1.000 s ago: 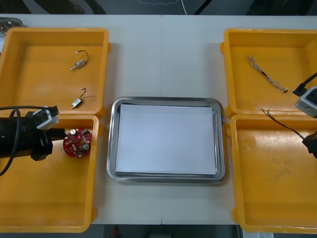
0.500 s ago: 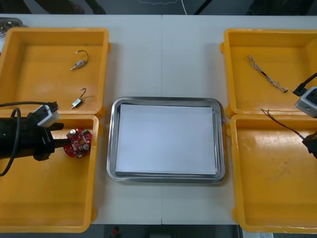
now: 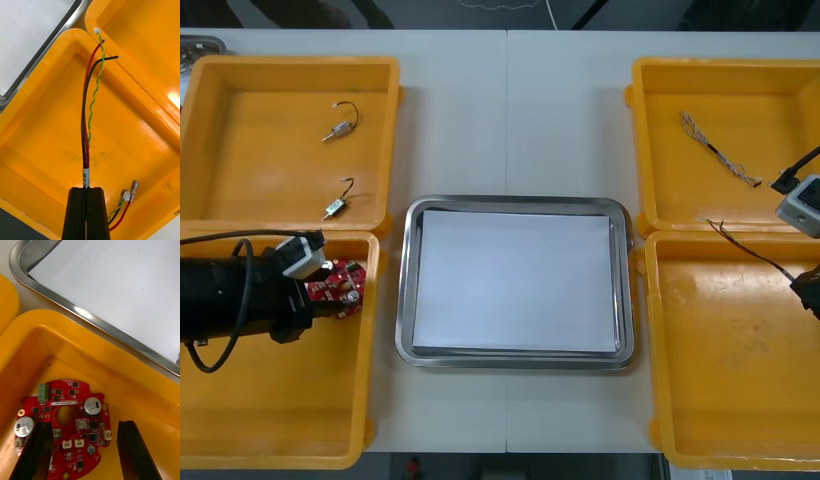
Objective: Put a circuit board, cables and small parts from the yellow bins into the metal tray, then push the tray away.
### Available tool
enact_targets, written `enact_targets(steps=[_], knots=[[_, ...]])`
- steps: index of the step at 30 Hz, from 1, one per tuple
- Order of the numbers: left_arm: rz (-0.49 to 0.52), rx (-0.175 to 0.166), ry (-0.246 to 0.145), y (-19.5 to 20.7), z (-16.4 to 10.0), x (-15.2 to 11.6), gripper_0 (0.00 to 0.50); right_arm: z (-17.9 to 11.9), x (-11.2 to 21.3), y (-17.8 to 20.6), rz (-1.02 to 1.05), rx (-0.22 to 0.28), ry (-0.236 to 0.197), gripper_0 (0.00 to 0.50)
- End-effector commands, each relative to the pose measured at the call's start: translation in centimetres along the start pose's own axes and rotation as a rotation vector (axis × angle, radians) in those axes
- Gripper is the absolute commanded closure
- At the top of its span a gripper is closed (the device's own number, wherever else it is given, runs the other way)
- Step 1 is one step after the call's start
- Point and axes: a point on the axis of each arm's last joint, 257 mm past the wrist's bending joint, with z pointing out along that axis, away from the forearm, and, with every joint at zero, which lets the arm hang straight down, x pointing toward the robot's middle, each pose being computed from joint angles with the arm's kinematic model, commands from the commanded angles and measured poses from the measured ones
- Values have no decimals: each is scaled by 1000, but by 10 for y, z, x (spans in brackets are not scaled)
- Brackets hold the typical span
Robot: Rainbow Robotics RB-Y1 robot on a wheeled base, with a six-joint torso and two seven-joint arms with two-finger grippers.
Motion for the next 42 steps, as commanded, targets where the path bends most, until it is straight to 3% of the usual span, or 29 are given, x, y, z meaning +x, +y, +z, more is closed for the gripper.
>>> enact_targets(steps=[1, 8, 22, 42], knots=[[23, 11, 13, -8, 4, -5, 0, -6, -3, 0, -2, 26, 6, 500], [37, 21, 23, -12, 10, -6, 0, -6, -3, 0, -2, 26, 6, 500], [25, -1, 38, -5, 10, -5, 0, -6, -3, 1, 1, 21, 2, 500], [13, -14, 28, -3, 27, -16, 0, -6, -4, 3, -2, 15, 2, 500]])
